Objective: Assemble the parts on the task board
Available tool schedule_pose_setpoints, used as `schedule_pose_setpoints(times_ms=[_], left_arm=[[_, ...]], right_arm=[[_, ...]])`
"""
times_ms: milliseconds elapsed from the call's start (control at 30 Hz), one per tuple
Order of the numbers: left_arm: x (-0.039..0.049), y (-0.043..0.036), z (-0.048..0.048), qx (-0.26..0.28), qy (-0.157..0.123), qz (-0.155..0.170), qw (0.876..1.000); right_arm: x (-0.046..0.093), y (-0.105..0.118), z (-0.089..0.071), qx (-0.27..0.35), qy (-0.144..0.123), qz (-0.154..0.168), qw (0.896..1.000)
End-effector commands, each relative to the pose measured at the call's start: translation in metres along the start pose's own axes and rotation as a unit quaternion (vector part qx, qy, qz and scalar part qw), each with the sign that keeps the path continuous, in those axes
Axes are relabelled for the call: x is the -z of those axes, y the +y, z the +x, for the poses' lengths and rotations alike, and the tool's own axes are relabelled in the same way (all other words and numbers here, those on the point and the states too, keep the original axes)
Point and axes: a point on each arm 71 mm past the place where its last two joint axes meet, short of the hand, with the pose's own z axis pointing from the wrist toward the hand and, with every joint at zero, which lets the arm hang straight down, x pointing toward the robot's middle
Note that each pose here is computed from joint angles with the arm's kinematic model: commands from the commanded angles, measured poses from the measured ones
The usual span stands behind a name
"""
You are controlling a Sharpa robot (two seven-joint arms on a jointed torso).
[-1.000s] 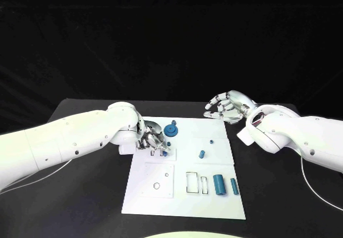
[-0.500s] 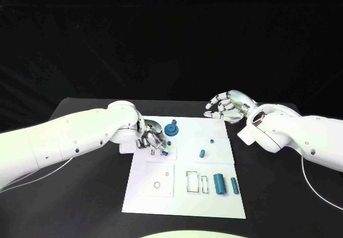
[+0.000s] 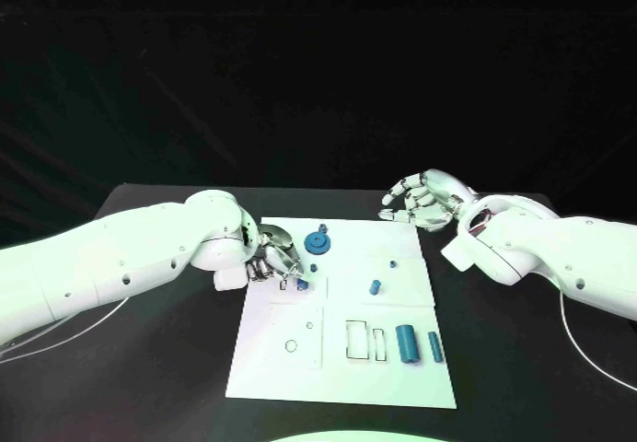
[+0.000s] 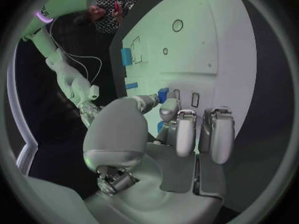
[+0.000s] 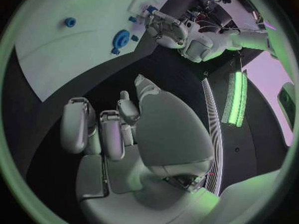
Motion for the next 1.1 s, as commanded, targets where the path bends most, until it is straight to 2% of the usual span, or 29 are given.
schedule_pose_setpoints(times_ms=[33, 267, 367, 500, 667, 833, 1100], left_arm=[[0.0034, -0.0019, 0.0003, 0.041, -0.007, 0.018, 0.999], [0.0099, 0.0020, -0.0010, 0.031, -0.036, 0.016, 0.999], [0.0117, 0.0028, -0.0021, 0.009, -0.059, 0.012, 0.998], [0.0131, 0.0016, -0.0023, -0.036, -0.105, 0.006, 0.994], [0.0120, -0.0004, 0.0002, -0.062, -0.131, 0.005, 0.989], [0.0093, -0.0017, 0.0043, -0.075, -0.139, 0.004, 0.987], [0.0058, -0.0036, 0.0095, -0.086, -0.125, 0.002, 0.988]], right_arm=[[0.000, 0.000, 0.001, 0.011, 0.009, -0.004, 1.000], [0.001, 0.000, 0.000, 0.013, 0.009, -0.004, 1.000], [0.001, 0.000, 0.000, 0.013, 0.008, -0.004, 1.000], [0.002, 0.000, -0.001, 0.014, 0.003, -0.006, 1.000], [0.002, 0.000, -0.002, 0.014, 0.000, -0.008, 1.000], [0.002, 0.000, -0.002, 0.014, -0.002, -0.009, 1.000], [0.002, 0.000, -0.002, 0.014, -0.004, -0.010, 1.000]])
